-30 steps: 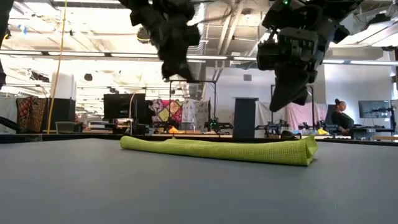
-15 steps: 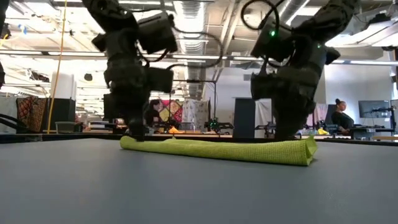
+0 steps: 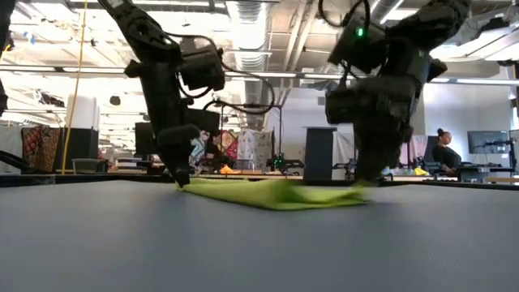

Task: Roll towel
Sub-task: Roll the green microfiber towel

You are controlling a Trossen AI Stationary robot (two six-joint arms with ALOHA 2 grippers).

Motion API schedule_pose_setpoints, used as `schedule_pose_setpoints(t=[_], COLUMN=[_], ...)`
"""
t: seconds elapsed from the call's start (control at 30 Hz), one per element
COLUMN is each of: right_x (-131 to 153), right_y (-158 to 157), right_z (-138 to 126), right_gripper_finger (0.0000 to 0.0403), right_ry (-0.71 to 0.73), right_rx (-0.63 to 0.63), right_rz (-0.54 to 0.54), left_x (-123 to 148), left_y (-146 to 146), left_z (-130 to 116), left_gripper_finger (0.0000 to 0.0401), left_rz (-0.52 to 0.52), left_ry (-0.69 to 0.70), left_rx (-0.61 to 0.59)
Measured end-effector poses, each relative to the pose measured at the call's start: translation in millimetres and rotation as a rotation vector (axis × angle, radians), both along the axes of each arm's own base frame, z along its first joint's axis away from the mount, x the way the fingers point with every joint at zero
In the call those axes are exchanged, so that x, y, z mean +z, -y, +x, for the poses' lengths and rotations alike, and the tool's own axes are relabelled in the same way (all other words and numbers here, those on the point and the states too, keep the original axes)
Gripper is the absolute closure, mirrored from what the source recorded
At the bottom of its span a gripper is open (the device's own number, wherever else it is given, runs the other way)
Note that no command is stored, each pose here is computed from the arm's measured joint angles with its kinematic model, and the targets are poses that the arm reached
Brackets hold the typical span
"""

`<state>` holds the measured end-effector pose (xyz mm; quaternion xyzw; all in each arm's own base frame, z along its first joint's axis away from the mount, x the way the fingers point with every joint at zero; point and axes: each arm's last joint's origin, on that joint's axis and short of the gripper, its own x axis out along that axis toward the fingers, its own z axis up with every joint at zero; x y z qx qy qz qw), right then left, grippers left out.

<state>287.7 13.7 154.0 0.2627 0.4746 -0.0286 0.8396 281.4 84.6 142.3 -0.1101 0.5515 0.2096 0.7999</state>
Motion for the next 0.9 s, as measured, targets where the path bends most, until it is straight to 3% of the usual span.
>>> schedule_pose_setpoints(t=[0.13,0.33,0.47,0.7,0.9], right_x=[13.0,19.6,12.5,-6.0,1.2], right_y=[3.9,9.5,17.2,42.3,62.5], right_z=[4.6,16.6,27.8,34.7,37.8], right_gripper_finger=[0.0380,0.0380,0.0380,0.0380,0.0380], right_ry=[0.056,0.195,0.260,0.244,0.344], right_rx=[-0.017,-0.045,-0.059,-0.131,-0.148], right_rz=[-0.003,-0.025,-0.041,-0.049,-0.064], left_x=[11.5,42.7,50.1,20.6,4.8], left_y=[-23.5,-19.3,-0.3,54.8,93.3], left_z=[-0.7,6.3,17.3,42.9,61.7], left_gripper_finger=[0.0399,0.0399,0.0399,0.0399,0.0399], left_rz=[-0.053,-0.089,-0.178,-0.282,-0.286], left_ry=[0.049,0.221,0.333,0.296,0.366], left_rx=[0.028,-0.138,-0.216,-0.331,-0.324])
